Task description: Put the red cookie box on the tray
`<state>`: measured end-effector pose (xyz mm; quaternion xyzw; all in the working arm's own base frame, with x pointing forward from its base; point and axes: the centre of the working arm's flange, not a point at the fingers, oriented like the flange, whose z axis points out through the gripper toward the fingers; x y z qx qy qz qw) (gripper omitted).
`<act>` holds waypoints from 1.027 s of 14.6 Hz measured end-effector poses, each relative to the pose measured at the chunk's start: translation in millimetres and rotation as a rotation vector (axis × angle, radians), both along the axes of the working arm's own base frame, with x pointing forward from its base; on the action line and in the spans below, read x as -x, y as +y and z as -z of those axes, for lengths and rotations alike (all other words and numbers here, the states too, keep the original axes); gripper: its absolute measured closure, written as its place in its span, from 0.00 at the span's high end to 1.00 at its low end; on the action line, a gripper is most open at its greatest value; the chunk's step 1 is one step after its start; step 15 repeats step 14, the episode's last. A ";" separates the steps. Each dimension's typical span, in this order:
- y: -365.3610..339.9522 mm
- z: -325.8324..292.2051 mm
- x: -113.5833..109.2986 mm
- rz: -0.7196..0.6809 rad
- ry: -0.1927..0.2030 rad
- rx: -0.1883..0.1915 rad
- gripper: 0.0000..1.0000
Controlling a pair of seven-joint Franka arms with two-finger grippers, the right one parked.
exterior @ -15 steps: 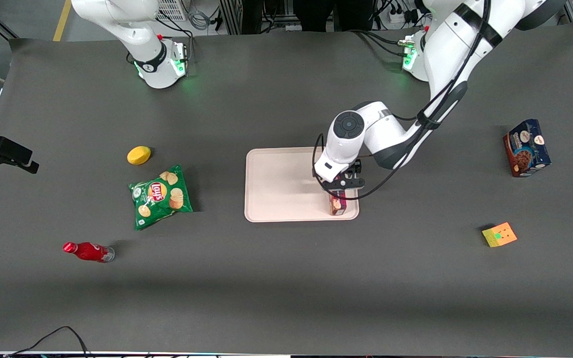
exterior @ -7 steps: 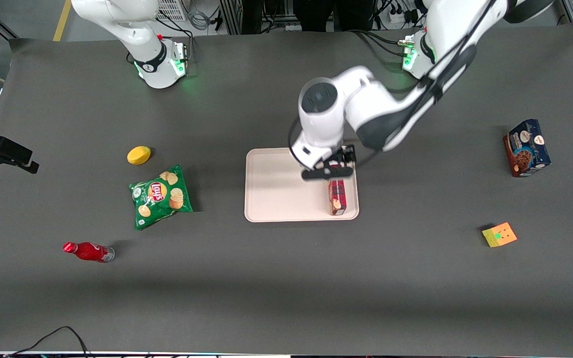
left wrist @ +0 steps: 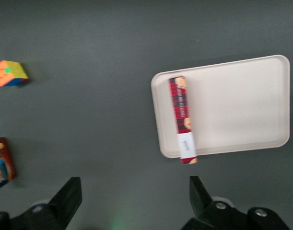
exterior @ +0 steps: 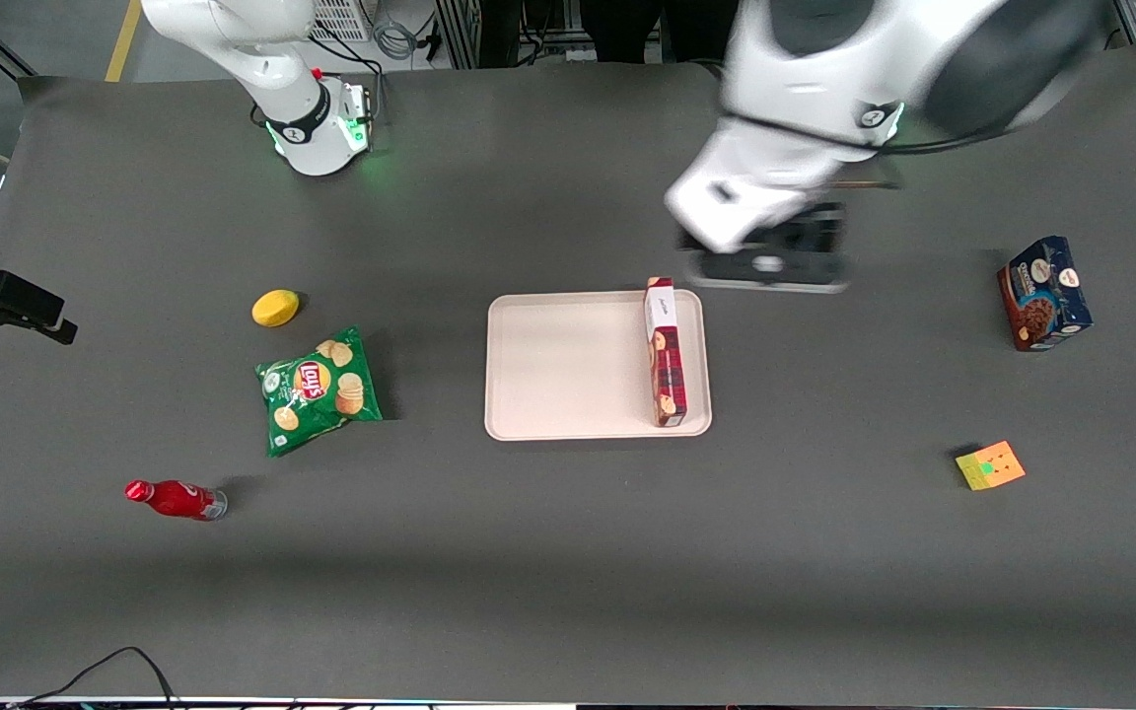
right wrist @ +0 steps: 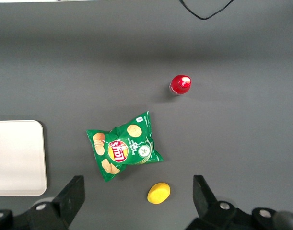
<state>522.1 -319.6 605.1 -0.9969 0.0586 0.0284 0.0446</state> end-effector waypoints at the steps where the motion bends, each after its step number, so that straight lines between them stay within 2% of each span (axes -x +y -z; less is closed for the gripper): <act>1: 40.2 -15.0 -11.6 0.007 0.007 0.017 1.00; 2: 80.6 -26.2 -21.4 0.013 0.010 0.028 1.00; 4: 151.3 -34.1 -34.8 -0.009 0.010 0.024 1.00; 6: 185.7 -20.6 -44.9 -0.045 0.000 0.015 1.00; 9: 200.4 31.8 -55.7 -0.070 -0.055 0.020 1.00; 12: 204.5 62.2 -48.2 -0.087 -0.050 0.047 1.00; 15: 204.6 58.6 -43.4 -0.088 -0.054 0.048 1.00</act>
